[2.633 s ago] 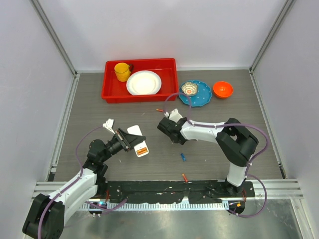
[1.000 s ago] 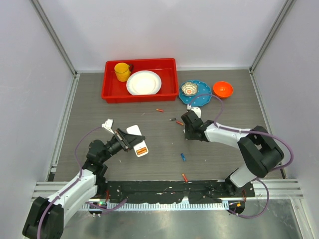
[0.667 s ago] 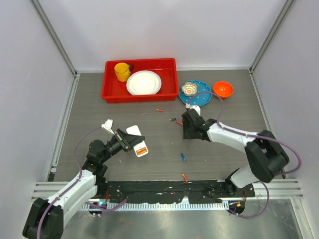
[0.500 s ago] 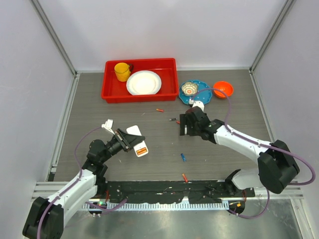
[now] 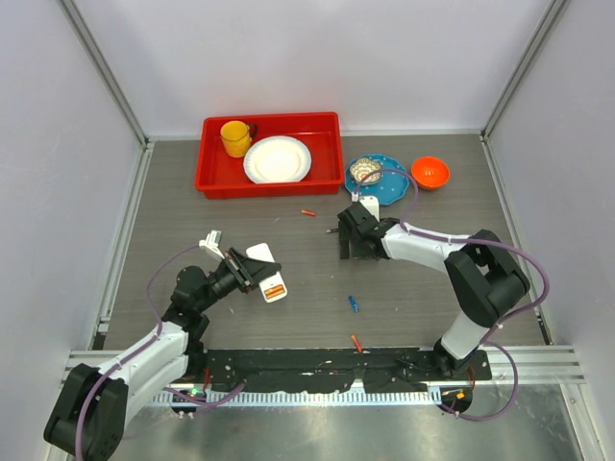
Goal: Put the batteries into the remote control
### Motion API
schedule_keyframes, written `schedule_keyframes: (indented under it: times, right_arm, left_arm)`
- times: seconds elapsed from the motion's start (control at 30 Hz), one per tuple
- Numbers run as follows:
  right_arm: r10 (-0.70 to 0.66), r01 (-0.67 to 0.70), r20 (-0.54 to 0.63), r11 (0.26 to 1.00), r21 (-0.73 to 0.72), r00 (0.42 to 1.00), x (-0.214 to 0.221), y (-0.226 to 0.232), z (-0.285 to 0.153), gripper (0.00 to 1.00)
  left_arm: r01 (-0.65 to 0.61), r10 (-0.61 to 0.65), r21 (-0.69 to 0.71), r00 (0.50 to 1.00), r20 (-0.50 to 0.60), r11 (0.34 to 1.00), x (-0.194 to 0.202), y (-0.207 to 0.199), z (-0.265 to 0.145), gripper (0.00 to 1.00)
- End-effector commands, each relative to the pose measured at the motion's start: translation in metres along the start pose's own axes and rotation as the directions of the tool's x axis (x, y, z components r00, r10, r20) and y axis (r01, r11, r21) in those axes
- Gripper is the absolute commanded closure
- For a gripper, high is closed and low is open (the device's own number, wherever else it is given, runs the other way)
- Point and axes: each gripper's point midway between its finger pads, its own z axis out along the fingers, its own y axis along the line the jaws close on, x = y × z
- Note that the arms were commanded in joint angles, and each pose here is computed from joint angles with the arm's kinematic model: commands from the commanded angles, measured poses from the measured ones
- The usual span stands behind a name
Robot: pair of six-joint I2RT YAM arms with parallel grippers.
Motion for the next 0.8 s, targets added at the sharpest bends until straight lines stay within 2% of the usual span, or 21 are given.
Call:
schedule_keyframes:
  times: [0.0,0.27,0.5,0.77]
  right_arm:
    - [0.029,-0.030,0.048,0.999,0.020,0.998,-0.021,0.005,0.006,0.13]
    - [0.008,-0.007,0.024,0.999,-0.034,1.000,-0.007,0.003,0.011,0.16]
    - [-0.018,0.018,-0.007,0.997,-0.080,1.000,0.002,0.004,0.009,0.22]
    - [-0.043,0.036,-0.056,0.992,-0.120,0.998,0.023,-0.002,0.005,0.23]
  left_arm:
    - [-0.037,0.037,0.049,0.999,0.009,0.998,0.001,-0.006,-0.004,1.00]
    - [-0.036,0.035,0.046,0.999,0.007,0.998,0.002,-0.006,-0.004,1.00]
    - [-0.036,0.036,0.041,0.999,0.011,0.999,0.001,-0.004,-0.004,1.00]
    - [-0.036,0.035,0.034,0.999,0.019,0.999,0.000,-0.004,-0.005,1.00]
